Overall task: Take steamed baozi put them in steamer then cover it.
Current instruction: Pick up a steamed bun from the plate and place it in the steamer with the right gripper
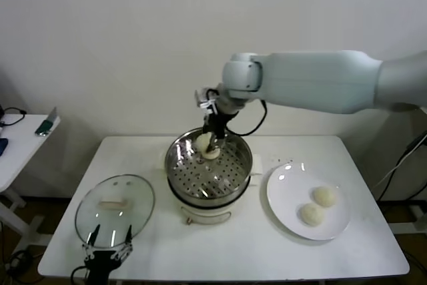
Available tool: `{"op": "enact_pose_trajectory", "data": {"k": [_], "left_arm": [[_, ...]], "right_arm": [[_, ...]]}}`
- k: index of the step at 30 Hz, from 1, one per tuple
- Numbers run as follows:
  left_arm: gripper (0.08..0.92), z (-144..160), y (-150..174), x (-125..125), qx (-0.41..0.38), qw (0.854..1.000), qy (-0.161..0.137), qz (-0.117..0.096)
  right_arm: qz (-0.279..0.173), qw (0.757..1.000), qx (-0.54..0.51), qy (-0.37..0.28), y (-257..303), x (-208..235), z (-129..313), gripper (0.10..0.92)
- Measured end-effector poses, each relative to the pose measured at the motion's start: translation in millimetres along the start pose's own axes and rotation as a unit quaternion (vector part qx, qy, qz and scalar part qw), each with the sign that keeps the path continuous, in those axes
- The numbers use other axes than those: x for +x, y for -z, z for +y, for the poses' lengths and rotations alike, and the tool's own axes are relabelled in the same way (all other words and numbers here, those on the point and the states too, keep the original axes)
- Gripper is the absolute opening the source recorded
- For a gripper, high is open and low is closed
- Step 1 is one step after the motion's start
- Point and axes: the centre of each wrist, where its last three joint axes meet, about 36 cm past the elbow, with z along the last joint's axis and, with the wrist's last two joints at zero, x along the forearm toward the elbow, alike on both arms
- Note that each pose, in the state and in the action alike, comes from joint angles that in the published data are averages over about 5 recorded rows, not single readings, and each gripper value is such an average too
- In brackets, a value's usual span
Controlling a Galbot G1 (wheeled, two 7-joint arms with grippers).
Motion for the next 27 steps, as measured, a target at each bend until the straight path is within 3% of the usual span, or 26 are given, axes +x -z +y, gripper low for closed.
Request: {"op": "enact_pose_trajectory", "data": {"k": [20,23,27], "left_arm": [[0.823,1,-1,2,0.000,1.000,0.003,-0.001],[0.823,0,-2,3,0.000,1.000,0.002,-0.002],[0.823,0,-2,3,0.001,1.000,0.003,-0.002]], "right_arm": [[0.032,0.999,0.008,0.003,28,-97,5,0.597],[0.032,0.999,0.009,0.002,29,-103,7,0.629],[0.033,0.999,0.009,-0.006,29,-104,4,0.730]]}}
